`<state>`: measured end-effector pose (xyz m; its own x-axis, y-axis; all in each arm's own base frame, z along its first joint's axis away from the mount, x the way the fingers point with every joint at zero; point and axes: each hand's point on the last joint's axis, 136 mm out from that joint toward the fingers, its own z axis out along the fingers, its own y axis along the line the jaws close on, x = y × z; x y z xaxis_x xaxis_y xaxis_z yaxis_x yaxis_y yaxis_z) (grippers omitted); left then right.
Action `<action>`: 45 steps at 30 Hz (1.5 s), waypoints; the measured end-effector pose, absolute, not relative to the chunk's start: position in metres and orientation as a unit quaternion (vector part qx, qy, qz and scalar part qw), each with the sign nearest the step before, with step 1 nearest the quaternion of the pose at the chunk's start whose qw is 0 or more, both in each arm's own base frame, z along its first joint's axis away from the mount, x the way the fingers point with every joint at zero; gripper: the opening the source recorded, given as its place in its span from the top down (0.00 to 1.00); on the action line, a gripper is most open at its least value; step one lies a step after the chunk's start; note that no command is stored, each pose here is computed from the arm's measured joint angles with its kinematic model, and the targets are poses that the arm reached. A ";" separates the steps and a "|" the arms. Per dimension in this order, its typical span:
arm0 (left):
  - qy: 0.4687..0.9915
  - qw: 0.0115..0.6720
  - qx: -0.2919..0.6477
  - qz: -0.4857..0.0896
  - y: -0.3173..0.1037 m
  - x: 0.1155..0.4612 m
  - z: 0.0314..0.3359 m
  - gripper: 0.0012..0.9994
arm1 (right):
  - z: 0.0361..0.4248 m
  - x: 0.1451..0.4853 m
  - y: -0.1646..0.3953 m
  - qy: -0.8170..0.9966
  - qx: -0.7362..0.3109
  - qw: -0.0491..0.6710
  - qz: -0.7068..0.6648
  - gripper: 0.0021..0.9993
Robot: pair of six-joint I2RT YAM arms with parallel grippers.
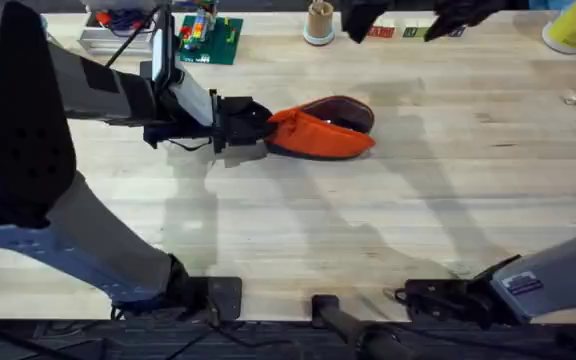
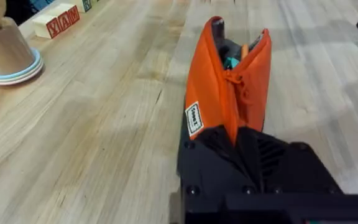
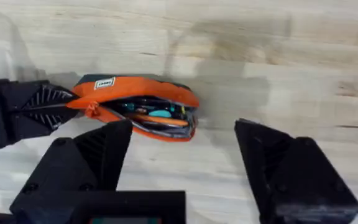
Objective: Unzip the bag, pick up the pens from the table one at a time and place them inside, then zip the bag closed.
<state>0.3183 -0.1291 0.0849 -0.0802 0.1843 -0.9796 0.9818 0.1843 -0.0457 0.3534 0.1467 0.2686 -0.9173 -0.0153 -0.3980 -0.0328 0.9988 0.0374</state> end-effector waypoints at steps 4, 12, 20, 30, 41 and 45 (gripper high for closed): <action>0.604 0.477 0.482 -0.418 -0.129 0.318 0.085 0.96 | 0.282 0.339 0.145 0.977 -0.011 0.210 0.025 0.00; 0.604 0.477 0.483 -0.418 -0.129 0.318 0.085 0.96 | 0.293 0.307 0.167 0.971 -0.027 0.235 -0.018 0.00; 0.604 0.476 0.482 -0.418 -0.129 0.318 0.085 0.96 | 0.287 0.276 0.161 0.976 0.015 0.208 -0.059 0.00; 0.604 0.477 0.482 -0.418 -0.129 0.318 0.085 0.96 | 0.287 0.268 0.164 0.975 0.035 0.209 -0.065 0.00; 0.604 0.477 0.482 -0.418 -0.129 0.318 0.085 0.96 | 0.300 0.273 0.182 0.971 0.037 0.235 0.002 0.01; 0.604 0.477 0.482 -0.418 -0.129 0.318 0.085 0.96 | 0.304 0.267 0.184 0.970 0.030 0.238 0.034 0.01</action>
<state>0.3182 -0.1291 0.0849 -0.0804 0.1842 -0.9796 0.9818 0.1843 -0.0459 0.2673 0.1837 0.3037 -0.8846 0.0740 -0.4604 0.0414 0.9959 0.0805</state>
